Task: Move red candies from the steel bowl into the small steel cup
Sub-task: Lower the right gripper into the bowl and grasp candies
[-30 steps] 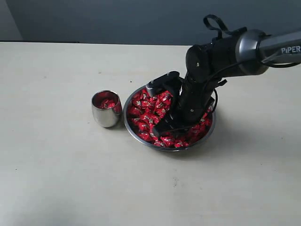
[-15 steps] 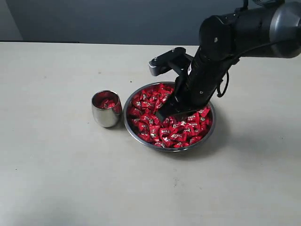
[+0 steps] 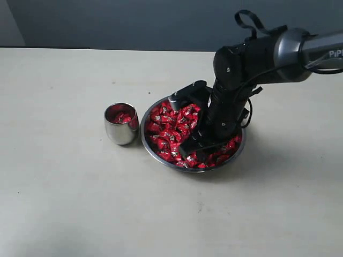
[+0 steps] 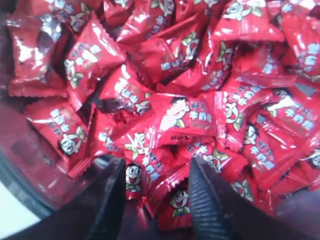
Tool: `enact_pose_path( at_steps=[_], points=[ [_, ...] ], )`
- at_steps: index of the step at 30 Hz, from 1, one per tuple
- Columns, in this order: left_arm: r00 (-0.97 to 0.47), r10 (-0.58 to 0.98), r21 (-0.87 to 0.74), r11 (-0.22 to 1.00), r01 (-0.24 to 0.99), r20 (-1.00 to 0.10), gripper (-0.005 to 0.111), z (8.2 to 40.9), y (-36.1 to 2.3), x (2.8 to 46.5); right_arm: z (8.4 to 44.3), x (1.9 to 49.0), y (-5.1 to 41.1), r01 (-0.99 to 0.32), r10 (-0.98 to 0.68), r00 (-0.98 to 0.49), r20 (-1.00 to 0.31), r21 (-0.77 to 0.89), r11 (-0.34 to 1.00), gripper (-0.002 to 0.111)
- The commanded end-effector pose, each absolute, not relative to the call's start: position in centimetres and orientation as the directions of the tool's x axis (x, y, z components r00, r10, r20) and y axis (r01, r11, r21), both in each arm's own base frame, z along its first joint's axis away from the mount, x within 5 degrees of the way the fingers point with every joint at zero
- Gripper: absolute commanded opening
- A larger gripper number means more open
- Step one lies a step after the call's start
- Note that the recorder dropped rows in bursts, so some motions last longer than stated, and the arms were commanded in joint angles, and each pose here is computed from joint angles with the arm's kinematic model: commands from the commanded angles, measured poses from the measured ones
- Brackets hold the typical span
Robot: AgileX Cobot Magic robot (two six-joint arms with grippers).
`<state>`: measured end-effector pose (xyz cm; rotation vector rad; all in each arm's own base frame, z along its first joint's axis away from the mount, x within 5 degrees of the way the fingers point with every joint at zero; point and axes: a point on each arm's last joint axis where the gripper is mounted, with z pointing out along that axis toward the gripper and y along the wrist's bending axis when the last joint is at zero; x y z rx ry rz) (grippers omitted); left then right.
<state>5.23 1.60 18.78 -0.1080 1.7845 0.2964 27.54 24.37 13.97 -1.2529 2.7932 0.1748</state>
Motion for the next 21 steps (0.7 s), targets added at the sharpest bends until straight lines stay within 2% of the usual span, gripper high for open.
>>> enact_pose_path(
  at_steps=[1, 2, 5, 21],
  points=[
    [-0.228, 0.086, 0.14, 0.963, -0.231, -0.97, 0.0, 18.7, 1.6, 5.2, 12.6, 27.7, 24.3, -0.748, -0.742, -0.664, -0.093, 0.073, 0.66, 0.036],
    [-0.228, 0.086, 0.14, 0.963, -0.231, -0.97, 0.0, 18.7, 1.6, 5.2, 12.6, 27.7, 24.3, -0.748, -0.742, -0.664, -0.096, 0.072, 0.66, 0.029],
    [-0.228, 0.086, 0.14, 0.963, -0.231, -0.97, 0.0, 18.7, 1.6, 5.2, 12.7, 27.8, 24.3, -0.75, -0.743, -0.661, -0.104, 0.067, 0.658, -0.001],
    [-0.228, 0.086, 0.14, 0.963, -0.231, -0.97, 0.0, 18.7, 1.6, 5.2, 19.8, 27.5, 24.1, -0.754, -0.713, -0.637, -0.292, 0.045, 0.655, 0.0]
  ],
)
